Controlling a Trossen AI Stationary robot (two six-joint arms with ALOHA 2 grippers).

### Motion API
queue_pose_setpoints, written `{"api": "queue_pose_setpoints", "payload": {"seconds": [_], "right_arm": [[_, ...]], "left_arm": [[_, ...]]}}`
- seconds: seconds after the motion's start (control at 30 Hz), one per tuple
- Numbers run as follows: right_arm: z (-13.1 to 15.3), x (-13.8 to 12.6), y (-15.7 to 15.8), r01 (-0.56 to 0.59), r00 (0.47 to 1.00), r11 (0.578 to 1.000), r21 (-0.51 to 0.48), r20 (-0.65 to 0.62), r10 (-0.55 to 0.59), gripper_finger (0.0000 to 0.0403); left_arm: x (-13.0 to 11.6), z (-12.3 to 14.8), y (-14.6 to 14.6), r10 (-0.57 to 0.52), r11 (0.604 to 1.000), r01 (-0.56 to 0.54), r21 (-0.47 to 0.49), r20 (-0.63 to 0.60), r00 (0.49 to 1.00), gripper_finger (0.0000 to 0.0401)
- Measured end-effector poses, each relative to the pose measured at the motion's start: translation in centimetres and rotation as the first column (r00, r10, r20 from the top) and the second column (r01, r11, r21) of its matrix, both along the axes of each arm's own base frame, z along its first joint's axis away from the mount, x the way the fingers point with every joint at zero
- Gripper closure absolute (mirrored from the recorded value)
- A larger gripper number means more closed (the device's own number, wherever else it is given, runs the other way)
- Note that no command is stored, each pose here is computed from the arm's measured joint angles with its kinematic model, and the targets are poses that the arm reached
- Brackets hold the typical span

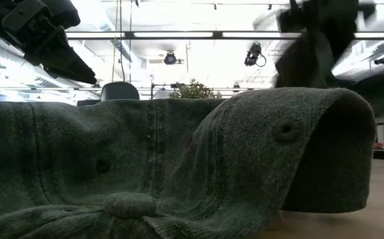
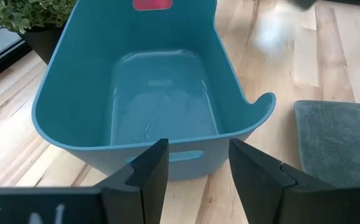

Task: Pick & Place hat
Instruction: Put the top black cap into the blue bin

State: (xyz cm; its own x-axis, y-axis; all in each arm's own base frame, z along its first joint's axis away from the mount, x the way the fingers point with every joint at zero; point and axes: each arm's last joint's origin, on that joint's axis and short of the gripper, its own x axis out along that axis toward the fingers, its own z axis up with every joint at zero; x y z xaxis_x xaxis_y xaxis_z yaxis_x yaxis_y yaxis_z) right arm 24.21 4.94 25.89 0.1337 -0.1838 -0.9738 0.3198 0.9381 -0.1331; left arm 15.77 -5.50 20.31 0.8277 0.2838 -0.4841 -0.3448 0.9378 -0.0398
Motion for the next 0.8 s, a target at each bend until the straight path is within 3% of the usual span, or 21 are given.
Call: {"api": "queue_pose_setpoints", "payload": {"seconds": [0.1, 0.2, 0.27, 0.37, 0.53, 0.67, 0.8], "right_arm": [[3.3, 1.1, 1.3, -0.123, 0.984, 0.992, -0.001, 0.133, 0.122, 0.0395], [5.8, 2.4, 2.3, -0.241, 0.918, 0.961, -0.132, 0.290, 0.270, 0.0396], [6.9, 3.6, 2.5, -0.226, 0.856, 0.946, -0.234, 0.416, 0.307, 0.0396], [8.0, 5.5, 2.0, -0.164, 0.767, 0.945, -0.282, 0.566, 0.302, 0.0396], [7.9, 8.1, -0.5, 0.085, 0.683, 0.990, -0.114, 0.730, 0.026, 0.0395], [5.6, 9.7, -3.2, 0.282, 0.678, 0.959, 0.042, 0.698, -0.230, 0.0394], [3.0, 11.2, -4.8, 0.337, 0.693, 0.926, 0.173, 0.620, -0.368, 0.0394]], "left_arm": [[0.0, 0.0, 0.0, 0.000, 1.000, 0.000, 0.000, 0.000, 1.000, 0.0229], [0.0, 0.0, 0.0, 0.000, 1.000, 0.000, 0.000, 0.000, 1.000, 0.0229], [0.0, 0.0, 0.0, 0.000, 1.000, 0.000, 0.000, 0.000, 1.000, 0.0229], [0.0, 0.0, 0.0, 0.000, 1.000, 0.000, 0.000, 0.000, 1.000, 0.0229], [0.0, 0.0, 0.0, 0.000, 1.000, 0.000, -0.002, 0.005, 1.000, 0.0229], [0.0, 0.1, 0.0, 0.000, 1.000, 0.000, -0.003, 0.007, 1.000, 0.0229], [0.0, 0.1, 0.0, 0.000, 1.000, 0.000, -0.003, 0.007, 1.000, 0.0229]]}}
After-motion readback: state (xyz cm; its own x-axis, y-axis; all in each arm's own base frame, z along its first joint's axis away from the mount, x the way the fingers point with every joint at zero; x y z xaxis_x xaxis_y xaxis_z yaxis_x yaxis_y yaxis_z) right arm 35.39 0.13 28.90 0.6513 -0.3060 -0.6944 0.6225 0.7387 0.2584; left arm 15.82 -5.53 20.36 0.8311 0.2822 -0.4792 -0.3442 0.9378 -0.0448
